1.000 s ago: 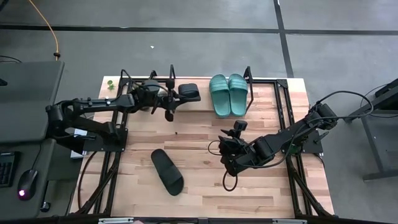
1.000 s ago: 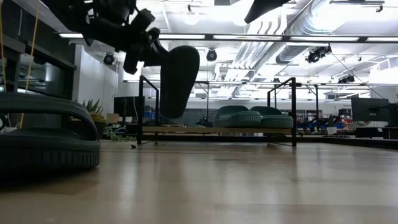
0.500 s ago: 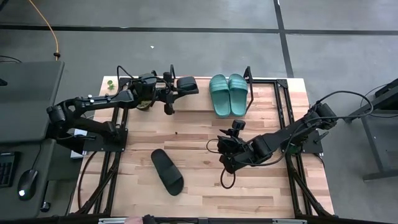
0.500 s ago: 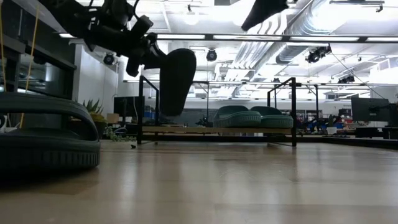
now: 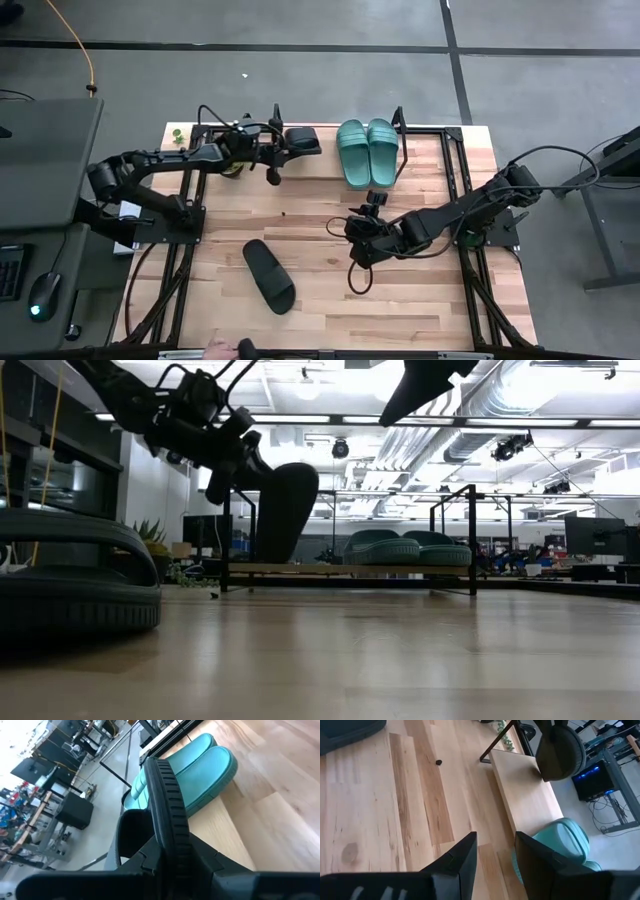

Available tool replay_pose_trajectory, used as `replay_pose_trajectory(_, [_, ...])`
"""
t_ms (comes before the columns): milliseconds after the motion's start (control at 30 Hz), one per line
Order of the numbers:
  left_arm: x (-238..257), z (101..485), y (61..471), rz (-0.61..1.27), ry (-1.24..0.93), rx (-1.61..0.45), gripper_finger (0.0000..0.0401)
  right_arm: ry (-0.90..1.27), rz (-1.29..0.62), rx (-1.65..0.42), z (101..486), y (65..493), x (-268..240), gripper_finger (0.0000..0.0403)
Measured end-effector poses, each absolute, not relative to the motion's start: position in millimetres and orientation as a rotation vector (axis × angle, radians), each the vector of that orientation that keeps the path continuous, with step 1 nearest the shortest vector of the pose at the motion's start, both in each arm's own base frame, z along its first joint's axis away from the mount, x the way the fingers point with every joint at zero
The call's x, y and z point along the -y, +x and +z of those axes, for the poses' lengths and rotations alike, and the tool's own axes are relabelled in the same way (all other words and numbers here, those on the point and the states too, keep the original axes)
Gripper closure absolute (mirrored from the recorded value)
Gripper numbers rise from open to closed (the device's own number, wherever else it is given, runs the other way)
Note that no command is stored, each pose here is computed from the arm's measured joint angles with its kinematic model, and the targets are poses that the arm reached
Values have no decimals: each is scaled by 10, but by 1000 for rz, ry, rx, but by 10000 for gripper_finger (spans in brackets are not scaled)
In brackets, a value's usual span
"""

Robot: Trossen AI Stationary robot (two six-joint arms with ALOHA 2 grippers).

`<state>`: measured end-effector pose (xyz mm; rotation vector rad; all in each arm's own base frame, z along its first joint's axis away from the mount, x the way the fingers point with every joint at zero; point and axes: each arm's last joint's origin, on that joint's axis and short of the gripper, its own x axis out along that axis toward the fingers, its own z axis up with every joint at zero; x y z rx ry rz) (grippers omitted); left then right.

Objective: Pick and place slides into the shelf
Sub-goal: Put the right black slide on the shelf

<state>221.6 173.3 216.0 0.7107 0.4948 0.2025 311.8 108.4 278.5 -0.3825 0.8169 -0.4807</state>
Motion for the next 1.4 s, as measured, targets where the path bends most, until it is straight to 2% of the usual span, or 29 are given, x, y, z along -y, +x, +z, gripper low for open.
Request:
replay_pose_trajectory(800, [-1725,2077,2203,192,621,-563,346,-381,-468,-822,2783,3117,-1090,280])
replay_pose_trajectory(967, [-1726,2076,2201,207,574,-559,299,-382,-467,-825,2782,3116,-1089,280])
replay_pose_trajectory(1200, [-1706,2109,2179,244,423,-536,199,-383,-466,-828,2780,3114,-1089,280])
replay_pose_trajectory(1400, [-1578,2160,2066,188,269,-552,122,-384,-468,-836,2777,3105,-1085,280])
